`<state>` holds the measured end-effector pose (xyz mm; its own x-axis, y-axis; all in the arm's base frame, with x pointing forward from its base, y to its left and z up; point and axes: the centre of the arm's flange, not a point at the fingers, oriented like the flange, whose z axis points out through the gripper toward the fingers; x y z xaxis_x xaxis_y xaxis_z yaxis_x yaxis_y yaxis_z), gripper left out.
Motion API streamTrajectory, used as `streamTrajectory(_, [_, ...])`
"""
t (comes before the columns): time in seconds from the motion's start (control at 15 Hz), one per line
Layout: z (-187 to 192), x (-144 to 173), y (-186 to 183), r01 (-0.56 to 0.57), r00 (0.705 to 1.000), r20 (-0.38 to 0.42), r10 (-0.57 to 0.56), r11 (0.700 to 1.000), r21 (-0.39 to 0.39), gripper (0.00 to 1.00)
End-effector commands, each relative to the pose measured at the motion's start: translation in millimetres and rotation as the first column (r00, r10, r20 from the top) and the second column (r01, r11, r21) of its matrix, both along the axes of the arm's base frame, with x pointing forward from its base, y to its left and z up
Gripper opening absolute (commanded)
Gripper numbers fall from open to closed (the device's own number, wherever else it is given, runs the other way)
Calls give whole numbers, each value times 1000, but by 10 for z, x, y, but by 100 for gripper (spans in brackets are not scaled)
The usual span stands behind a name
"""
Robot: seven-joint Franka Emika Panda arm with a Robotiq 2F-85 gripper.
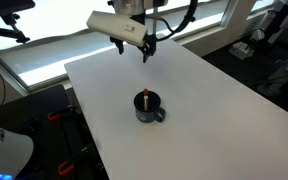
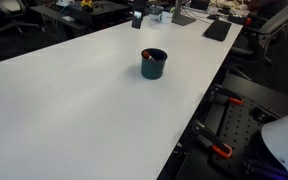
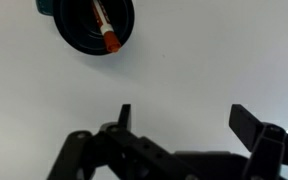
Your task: Put the marker on the table
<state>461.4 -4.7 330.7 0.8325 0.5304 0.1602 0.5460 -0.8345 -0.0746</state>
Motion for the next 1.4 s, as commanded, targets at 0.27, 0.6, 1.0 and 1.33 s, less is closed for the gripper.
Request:
streamTrajectory(0.27, [-606,255,-497,47,994,-98,-43,998,33,100])
streamTrajectory(0.6, [-844,344,-675,70,989,-134,-64,997,37,100])
streamTrajectory(1.0, [-954,446,-618,46,984,-173,-42,999,20,100])
streamTrajectory(1.33, [-1145,512,-535,20,974,-226,-26,999,-28,100])
